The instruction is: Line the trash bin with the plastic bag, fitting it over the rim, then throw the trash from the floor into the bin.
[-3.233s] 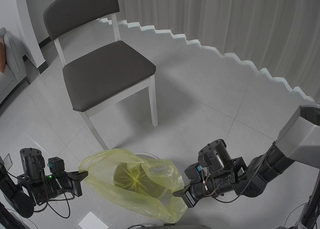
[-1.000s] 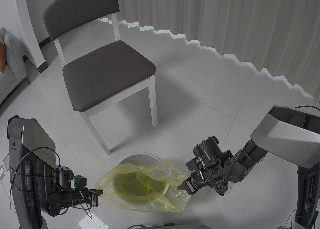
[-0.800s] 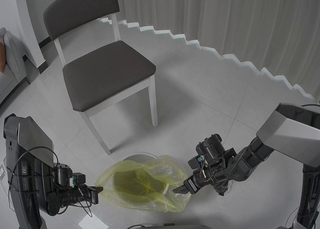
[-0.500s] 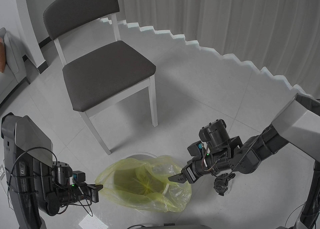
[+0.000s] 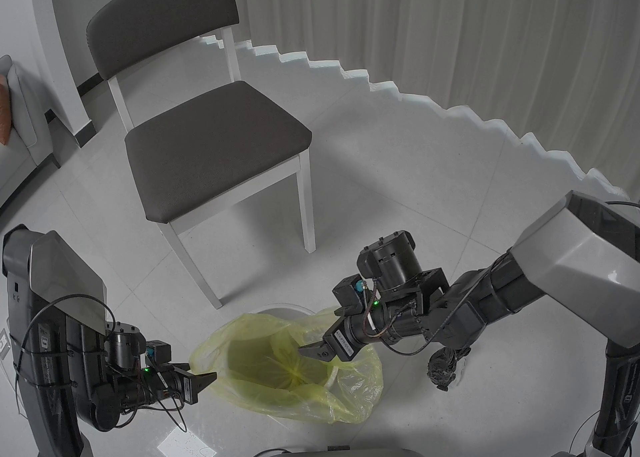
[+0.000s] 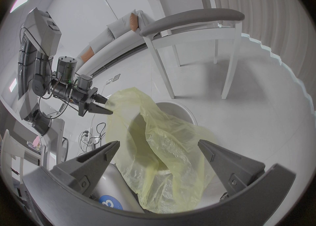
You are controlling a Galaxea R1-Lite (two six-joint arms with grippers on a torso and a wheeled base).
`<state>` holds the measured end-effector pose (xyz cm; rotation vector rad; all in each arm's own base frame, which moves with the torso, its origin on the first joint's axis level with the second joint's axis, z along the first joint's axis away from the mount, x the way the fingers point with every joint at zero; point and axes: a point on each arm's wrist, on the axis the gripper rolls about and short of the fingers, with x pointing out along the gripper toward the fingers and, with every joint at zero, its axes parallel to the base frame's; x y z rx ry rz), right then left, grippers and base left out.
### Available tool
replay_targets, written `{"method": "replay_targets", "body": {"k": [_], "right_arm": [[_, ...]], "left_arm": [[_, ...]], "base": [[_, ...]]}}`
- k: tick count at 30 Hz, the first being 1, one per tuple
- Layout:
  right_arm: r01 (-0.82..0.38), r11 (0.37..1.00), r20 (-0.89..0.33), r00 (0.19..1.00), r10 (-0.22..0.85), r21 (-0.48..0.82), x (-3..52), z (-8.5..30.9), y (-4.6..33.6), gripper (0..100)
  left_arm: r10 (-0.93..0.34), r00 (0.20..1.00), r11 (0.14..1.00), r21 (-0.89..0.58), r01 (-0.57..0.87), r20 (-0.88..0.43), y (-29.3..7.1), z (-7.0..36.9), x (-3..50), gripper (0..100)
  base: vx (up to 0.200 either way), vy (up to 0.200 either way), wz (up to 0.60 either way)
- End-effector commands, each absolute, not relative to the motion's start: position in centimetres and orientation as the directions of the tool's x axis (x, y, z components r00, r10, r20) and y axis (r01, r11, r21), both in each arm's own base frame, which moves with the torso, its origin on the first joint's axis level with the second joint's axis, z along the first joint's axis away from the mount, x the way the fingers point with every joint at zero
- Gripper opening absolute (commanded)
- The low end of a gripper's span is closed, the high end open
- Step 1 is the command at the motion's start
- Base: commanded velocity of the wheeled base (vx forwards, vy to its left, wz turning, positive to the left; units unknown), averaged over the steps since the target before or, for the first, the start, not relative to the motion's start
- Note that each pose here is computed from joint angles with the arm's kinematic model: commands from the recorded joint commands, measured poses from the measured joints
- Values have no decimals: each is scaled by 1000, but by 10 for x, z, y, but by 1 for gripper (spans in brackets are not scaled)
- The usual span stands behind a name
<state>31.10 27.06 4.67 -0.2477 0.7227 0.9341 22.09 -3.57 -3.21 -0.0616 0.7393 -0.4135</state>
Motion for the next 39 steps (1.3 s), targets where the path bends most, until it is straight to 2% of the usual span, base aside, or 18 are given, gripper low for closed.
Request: {"method": "replay_targets", "body": {"k": [1, 16, 17, 22, 30, 34, 39], "right_arm": [[-819, 565, -675, 364, 642, 96, 314, 31, 282, 100], [-848, 527, -670, 362, 648, 52, 329, 11, 301, 100], [-852, 521, -672, 361, 646, 43, 330, 9, 301, 0], [-848, 529, -668, 372, 644, 38, 338, 10, 302, 0], [-831, 556, -626, 420, 657, 25, 361, 32, 304, 0], [-830, 557, -620, 424, 660, 24, 366, 31, 308, 0], [-830, 558, -612, 429, 664, 24, 381, 11, 320, 0]], "left_arm": [[-390, 675, 917, -193, 350, -627, -36, -29, 221, 100], [-393, 664, 914, -194, 356, -636, -38, -28, 216, 100], [-393, 663, 914, -194, 355, -637, -38, -28, 216, 100], [-390, 669, 916, -191, 353, -632, -38, -27, 217, 100], [-367, 734, 929, -190, 317, -571, -38, -13, 226, 100], [-357, 738, 933, -184, 309, -572, -38, -12, 225, 100], [-350, 739, 936, -174, 307, -576, -41, -12, 224, 100]], "base": [[0, 0, 0], [0, 0, 0], [0, 0, 0], [0, 0, 0], [0, 0, 0], [0, 0, 0], [0, 0, 0]]}}
